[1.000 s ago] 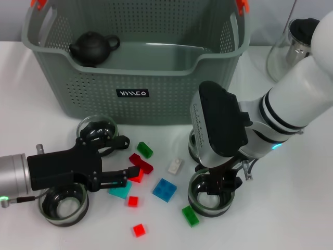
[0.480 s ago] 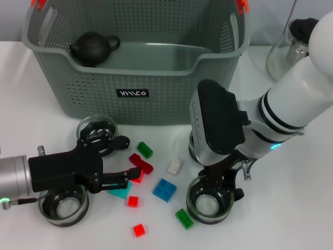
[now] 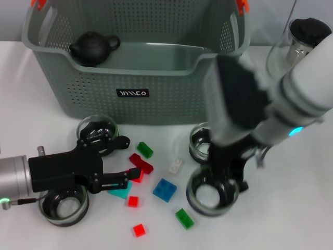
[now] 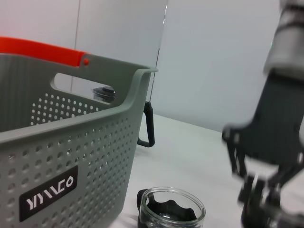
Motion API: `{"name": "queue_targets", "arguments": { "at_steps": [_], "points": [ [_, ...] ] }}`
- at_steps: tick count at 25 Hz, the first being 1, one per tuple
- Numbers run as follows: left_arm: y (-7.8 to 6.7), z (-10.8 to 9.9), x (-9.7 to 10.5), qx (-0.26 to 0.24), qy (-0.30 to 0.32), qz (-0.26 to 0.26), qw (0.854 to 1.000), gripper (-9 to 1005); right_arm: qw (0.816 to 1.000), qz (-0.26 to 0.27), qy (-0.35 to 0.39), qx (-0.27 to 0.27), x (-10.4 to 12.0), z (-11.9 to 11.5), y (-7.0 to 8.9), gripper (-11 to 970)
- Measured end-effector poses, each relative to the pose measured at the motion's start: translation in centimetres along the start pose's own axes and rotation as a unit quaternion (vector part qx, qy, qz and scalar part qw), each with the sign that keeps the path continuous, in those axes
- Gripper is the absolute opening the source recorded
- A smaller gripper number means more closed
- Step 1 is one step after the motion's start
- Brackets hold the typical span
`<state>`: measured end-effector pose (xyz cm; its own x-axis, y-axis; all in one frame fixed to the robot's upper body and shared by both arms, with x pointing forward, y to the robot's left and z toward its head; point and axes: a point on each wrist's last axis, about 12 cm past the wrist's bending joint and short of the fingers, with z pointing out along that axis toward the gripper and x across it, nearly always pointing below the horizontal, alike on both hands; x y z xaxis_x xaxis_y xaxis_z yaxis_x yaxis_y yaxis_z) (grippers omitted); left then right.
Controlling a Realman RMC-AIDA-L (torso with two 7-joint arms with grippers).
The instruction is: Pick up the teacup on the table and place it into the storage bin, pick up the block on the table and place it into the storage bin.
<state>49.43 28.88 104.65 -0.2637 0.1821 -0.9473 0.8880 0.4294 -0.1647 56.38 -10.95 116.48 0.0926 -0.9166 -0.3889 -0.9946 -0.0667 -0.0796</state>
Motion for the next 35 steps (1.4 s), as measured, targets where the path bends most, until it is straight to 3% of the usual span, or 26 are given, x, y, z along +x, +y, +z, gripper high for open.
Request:
{"name": "queue_targets", "arguments": {
  "at_steps": [8,14,19,28,35],
  "points": [
    [0.1,-0.1,0.0,-0.005,-0.003,0.006,1.000,843,0.984,0.032,-0.161,0.073,0.1,-9.6,-0.8,53],
    [0.1,-0.2,0.0,-0.010,-0.006,0.004,1.000,844,0.946,0.104,-0.271,0.146,0.5,-13.2,-2.8,53],
    [0.1,-0.1,-0.1,-0.007,-0.008,0.003,1.000,844,0.916,0.166,-0.285,0.228,-0.6,-13.1,-5.7,54],
    [-0.1,-0.3,0.0,-0.011,-0.016,0.001,1.000,843,0.925,0.234,-0.177,0.241,-3.2,-8.8,-11.7,54],
    [-0.3,-0.2,0.2,-0.008,-0.019,-0.005,1.000,843,0.920,0.277,-0.119,0.249,-4.5,-7.2,-14.0,53]
  ]
}}
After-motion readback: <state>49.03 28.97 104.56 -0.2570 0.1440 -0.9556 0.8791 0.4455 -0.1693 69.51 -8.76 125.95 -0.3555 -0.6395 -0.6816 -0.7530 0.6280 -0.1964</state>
